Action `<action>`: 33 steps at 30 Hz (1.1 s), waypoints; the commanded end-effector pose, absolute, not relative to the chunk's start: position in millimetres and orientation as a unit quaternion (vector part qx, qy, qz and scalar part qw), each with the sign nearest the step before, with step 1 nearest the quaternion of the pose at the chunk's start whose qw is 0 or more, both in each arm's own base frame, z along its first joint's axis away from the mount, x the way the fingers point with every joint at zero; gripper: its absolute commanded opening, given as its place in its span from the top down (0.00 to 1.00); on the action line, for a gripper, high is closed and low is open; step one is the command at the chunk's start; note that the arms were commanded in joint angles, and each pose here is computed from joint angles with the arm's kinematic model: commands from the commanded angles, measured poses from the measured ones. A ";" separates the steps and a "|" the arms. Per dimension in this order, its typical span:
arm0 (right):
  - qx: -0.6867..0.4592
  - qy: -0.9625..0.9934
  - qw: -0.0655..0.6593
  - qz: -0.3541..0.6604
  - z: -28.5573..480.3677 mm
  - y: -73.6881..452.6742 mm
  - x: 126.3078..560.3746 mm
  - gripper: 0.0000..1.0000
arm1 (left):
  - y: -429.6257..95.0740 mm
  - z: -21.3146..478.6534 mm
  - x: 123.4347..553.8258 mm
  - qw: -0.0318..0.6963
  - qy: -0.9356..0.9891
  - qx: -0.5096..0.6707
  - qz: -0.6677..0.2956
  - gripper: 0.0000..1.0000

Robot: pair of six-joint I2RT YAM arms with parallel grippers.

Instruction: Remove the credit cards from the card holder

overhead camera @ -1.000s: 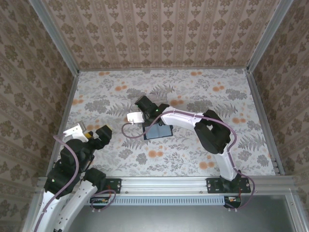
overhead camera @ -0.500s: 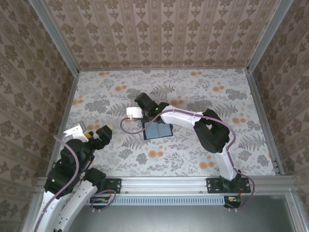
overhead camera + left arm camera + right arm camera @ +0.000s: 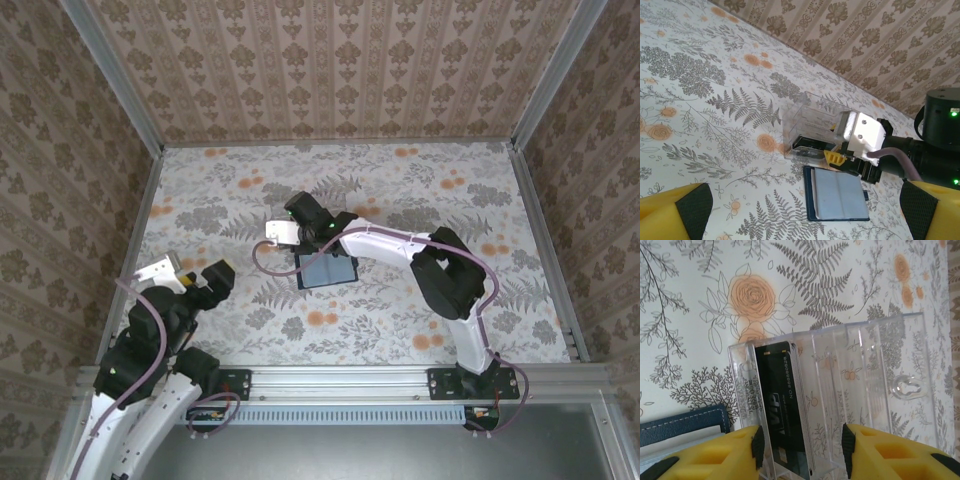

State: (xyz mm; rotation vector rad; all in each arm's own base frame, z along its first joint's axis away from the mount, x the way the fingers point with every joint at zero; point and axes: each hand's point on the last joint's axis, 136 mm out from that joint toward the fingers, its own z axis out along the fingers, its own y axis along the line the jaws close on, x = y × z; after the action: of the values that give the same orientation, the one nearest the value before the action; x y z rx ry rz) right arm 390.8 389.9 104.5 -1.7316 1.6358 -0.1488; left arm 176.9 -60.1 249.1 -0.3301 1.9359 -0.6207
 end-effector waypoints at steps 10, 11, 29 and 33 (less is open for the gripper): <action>-0.678 0.649 0.339 -0.059 82.4 392.6 391.5 0.51 | -61.2 246.7 177.9 0.512 0.809 -0.133 -0.255 0.00; -0.677 0.651 0.339 -0.062 81.9 393.3 393.5 0.52 | -61.1 246.7 178.4 0.513 0.809 -0.133 -0.255 0.00; -0.631 0.671 0.365 -0.133 79.3 390.8 431.3 0.53 | -62.0 244.4 179.0 0.511 0.812 -0.129 -0.252 0.00; -0.622 0.677 0.374 -0.125 88.6 390.7 429.3 0.54 | -62.1 244.3 179.1 0.510 0.812 -0.129 -0.251 0.00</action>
State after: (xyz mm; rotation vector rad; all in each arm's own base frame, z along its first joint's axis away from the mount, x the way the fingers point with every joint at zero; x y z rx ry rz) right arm 422.4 387.2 73.3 -1.6657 1.7276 -0.3105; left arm 177.0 -62.0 248.8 -0.3239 1.9409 -0.6276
